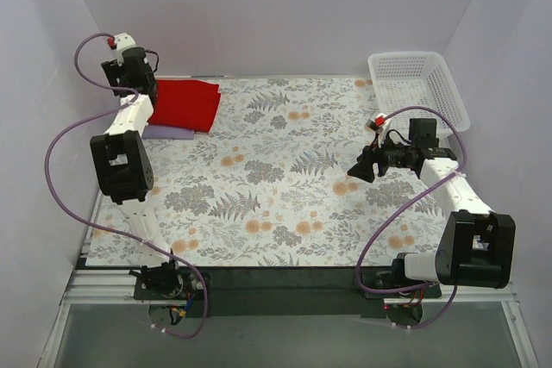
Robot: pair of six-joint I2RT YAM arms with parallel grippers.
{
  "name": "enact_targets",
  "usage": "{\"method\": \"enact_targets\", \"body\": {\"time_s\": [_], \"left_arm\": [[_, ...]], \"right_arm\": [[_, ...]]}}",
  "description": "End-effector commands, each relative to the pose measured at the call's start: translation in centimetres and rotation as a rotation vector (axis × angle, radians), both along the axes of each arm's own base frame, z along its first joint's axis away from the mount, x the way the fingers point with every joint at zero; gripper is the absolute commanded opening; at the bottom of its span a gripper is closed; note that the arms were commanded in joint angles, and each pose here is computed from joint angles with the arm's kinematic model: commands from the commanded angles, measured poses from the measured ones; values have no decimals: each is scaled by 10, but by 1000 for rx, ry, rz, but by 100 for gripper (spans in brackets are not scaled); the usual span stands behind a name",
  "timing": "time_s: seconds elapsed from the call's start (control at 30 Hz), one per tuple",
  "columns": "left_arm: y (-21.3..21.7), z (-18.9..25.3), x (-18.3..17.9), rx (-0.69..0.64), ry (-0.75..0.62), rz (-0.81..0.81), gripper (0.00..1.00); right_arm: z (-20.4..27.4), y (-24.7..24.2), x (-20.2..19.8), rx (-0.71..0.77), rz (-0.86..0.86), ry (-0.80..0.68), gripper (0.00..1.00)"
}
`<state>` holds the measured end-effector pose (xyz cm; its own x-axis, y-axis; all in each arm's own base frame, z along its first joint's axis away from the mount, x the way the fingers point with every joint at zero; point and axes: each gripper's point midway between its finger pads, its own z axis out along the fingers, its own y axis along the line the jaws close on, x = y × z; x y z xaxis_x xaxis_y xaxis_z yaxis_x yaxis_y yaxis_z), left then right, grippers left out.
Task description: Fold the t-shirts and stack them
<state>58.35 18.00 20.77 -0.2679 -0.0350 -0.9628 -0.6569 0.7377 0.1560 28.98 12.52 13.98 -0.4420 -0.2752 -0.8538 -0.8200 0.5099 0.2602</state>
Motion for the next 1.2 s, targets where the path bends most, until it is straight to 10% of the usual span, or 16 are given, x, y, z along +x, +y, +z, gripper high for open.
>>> {"method": "enact_targets", "body": {"time_s": [0.0,0.4,1.17], "left_arm": [[-73,62,-23,-262,-122,-269,74],[-107,-24,-108,-978,-168,-412,71],[-35,-106,-48,-1037,-236,-125,59]], "right_arm": [[16,-3,1,6,9,-57,73],[19,-18,-3,17,-22,-67,73],[16,-15,-4,54,0,-31,73]]}}
